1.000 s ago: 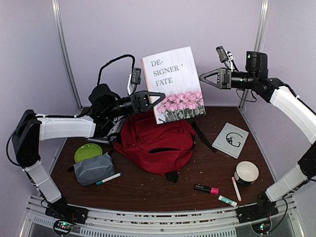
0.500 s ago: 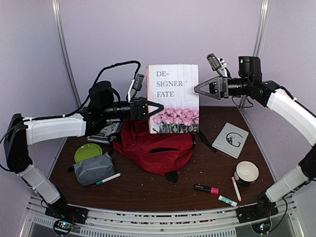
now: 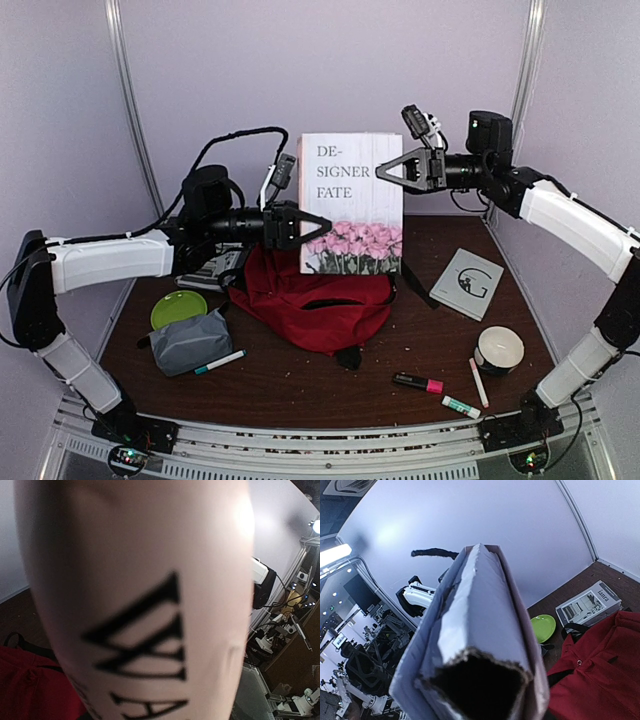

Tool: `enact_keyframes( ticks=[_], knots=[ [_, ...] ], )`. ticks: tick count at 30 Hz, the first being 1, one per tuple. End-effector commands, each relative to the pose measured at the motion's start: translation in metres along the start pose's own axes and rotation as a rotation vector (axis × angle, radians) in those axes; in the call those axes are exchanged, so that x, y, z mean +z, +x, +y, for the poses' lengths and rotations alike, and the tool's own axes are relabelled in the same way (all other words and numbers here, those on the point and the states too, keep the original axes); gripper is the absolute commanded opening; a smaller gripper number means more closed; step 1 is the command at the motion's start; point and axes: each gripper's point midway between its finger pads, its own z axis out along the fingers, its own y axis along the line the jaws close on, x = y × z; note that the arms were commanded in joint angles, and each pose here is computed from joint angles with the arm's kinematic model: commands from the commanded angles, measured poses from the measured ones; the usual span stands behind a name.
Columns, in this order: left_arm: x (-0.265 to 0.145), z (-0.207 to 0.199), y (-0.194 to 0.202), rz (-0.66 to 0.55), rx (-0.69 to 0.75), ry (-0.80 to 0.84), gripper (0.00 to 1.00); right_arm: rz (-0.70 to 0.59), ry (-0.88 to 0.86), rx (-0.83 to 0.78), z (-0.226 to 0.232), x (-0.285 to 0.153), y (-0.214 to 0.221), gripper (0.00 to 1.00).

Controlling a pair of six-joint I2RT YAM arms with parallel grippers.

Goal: Pack the student bag
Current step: Pass from the left arm to the right, then pass from the right arm to the left, then open the largest pocket of the student bag.

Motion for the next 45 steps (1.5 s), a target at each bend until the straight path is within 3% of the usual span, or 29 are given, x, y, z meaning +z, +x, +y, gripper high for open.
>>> enact_keyframes(
  ticks=[1,5,14,16,20,23,30,37,45],
  knots=[
    [-0.003,-0.014,-0.009,-0.022,0.052,0.022,0.61,-0.07,-0.073,-0.009,0.016,-0.005,-0.025,0.36],
    [-0.003,-0.016,-0.003,-0.017,0.049,0.024,0.59,-0.113,-0.094,0.007,0.016,-0.009,-0.038,0.34],
    [-0.004,-0.02,-0.001,-0.027,0.038,0.042,0.34,-0.12,-0.09,0.01,0.01,-0.009,-0.038,0.35],
    [-0.004,-0.022,-0.003,-0.033,0.039,0.052,0.3,-0.115,-0.075,0.008,0.007,-0.009,-0.035,0.44],
    [-0.007,-0.02,-0.01,-0.045,0.016,0.038,0.29,-0.073,0.071,-0.091,-0.015,-0.014,-0.021,0.77],
    [-0.018,-0.005,-0.01,-0.027,-0.035,-0.053,0.27,0.038,0.233,-0.157,-0.034,-0.025,0.002,0.85],
    [-0.074,0.016,0.01,0.172,-0.015,-0.406,0.28,0.215,0.513,-0.313,-0.083,-0.045,0.048,0.81],
    [-0.127,0.014,0.019,0.193,-0.062,-0.575,0.28,0.499,0.44,-0.396,-0.092,0.009,0.132,0.69],
    [-0.178,0.026,0.051,0.267,-0.207,-0.753,0.27,0.718,0.352,-0.474,-0.091,0.067,0.193,0.63]
  ],
)
